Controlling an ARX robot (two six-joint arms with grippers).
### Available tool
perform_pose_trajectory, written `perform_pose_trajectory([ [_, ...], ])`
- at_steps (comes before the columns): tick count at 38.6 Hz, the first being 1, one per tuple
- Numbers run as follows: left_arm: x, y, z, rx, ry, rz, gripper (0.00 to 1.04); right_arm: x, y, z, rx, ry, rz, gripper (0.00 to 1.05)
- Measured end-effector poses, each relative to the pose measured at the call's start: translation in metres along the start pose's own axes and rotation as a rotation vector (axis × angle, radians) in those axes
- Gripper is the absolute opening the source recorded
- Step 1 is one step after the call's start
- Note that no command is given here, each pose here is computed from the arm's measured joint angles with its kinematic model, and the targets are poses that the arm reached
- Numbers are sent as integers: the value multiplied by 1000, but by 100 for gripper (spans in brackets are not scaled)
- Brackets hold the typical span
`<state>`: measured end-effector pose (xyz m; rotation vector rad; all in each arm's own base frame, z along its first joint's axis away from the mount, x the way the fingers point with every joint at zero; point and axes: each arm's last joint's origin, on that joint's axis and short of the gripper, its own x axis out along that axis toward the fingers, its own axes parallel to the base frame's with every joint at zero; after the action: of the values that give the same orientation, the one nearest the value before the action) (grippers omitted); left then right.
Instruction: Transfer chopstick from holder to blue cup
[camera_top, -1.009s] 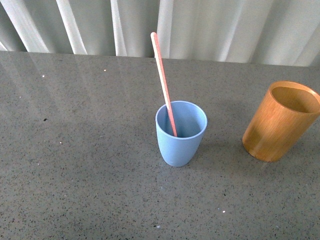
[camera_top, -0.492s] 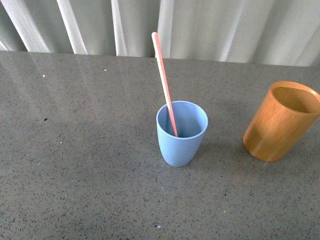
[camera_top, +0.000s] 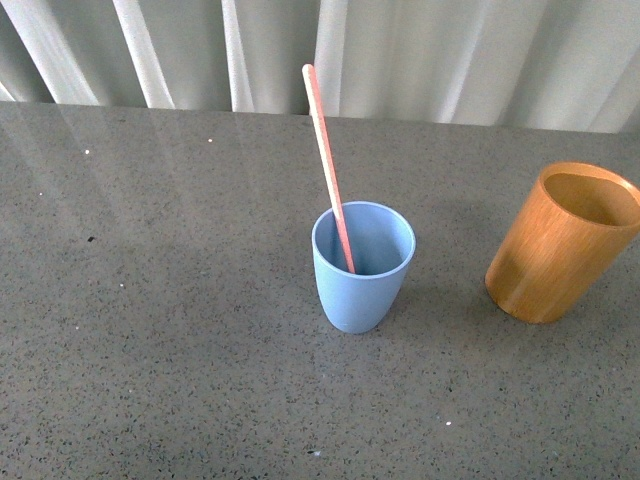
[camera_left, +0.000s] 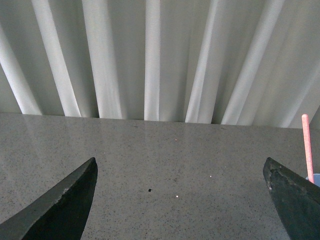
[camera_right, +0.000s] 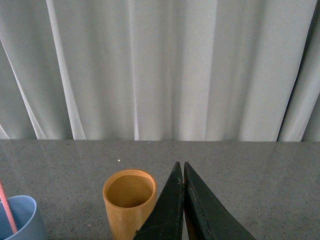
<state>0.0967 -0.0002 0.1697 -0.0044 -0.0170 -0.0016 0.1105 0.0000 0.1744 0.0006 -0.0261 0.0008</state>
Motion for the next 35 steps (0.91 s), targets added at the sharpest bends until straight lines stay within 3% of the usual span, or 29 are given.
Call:
perform_pose_trajectory([
  [21,0,0,0,0,-1,0,98,-14,0,-3,0,5,-1,2],
  [30,0,0,0,0,-1,0,98,-14,0,-3,0,5,-1,34],
  [35,0,0,0,0,-1,0,98,-14,0,-3,0,5,-1,61],
])
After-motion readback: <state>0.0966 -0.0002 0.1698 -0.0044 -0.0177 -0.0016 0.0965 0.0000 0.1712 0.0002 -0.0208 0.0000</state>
